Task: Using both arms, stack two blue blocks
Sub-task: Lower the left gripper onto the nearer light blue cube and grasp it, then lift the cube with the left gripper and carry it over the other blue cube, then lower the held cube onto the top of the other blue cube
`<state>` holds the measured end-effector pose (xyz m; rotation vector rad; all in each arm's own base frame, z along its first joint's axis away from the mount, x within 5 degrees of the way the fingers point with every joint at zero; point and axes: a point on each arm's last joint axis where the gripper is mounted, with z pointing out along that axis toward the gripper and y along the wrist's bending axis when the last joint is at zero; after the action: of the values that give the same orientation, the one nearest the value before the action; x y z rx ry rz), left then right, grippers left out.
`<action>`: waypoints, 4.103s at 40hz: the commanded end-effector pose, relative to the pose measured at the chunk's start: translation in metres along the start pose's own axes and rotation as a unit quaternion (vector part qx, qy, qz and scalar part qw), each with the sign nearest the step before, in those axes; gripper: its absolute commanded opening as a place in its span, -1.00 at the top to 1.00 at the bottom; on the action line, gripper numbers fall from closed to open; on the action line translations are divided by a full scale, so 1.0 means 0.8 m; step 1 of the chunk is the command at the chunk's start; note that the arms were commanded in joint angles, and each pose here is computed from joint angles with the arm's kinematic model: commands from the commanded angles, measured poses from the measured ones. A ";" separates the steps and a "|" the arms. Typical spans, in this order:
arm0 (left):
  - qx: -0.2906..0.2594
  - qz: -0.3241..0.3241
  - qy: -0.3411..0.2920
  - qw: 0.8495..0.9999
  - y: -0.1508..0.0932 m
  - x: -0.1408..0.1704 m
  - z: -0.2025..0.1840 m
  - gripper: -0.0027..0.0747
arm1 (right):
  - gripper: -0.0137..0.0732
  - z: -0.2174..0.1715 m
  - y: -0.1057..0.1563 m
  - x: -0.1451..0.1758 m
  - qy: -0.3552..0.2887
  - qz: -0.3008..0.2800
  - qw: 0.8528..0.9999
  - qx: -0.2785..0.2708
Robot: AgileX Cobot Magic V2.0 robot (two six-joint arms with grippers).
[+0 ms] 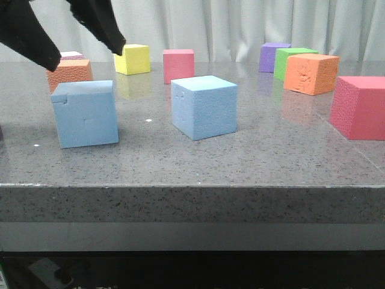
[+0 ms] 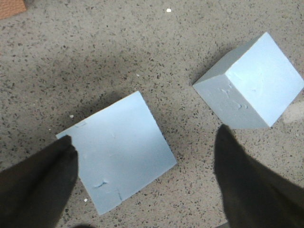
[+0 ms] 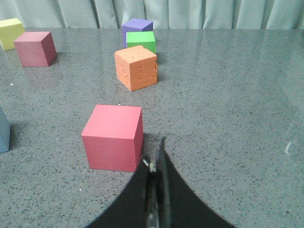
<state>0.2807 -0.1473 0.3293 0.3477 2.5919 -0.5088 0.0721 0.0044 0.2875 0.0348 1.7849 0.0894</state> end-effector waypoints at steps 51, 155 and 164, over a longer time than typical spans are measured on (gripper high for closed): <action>-0.016 -0.060 0.078 0.995 -0.003 -0.026 0.034 -0.75 | 0.85 -0.003 0.002 -0.019 -0.050 -0.007 0.999 -0.009; 0.081 0.051 0.069 0.993 -0.121 -0.086 0.014 0.06 | 0.85 -0.003 0.002 -0.019 -0.050 -0.007 0.999 -0.010; 0.081 0.052 0.067 0.993 -0.121 -0.086 0.014 -0.10 | 0.85 -0.003 0.002 -0.019 -0.050 -0.007 0.999 -0.010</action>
<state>0.3267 -0.2521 0.3536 0.5731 2.7111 -0.6161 0.0716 0.0063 0.2876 0.0092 1.7840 0.1075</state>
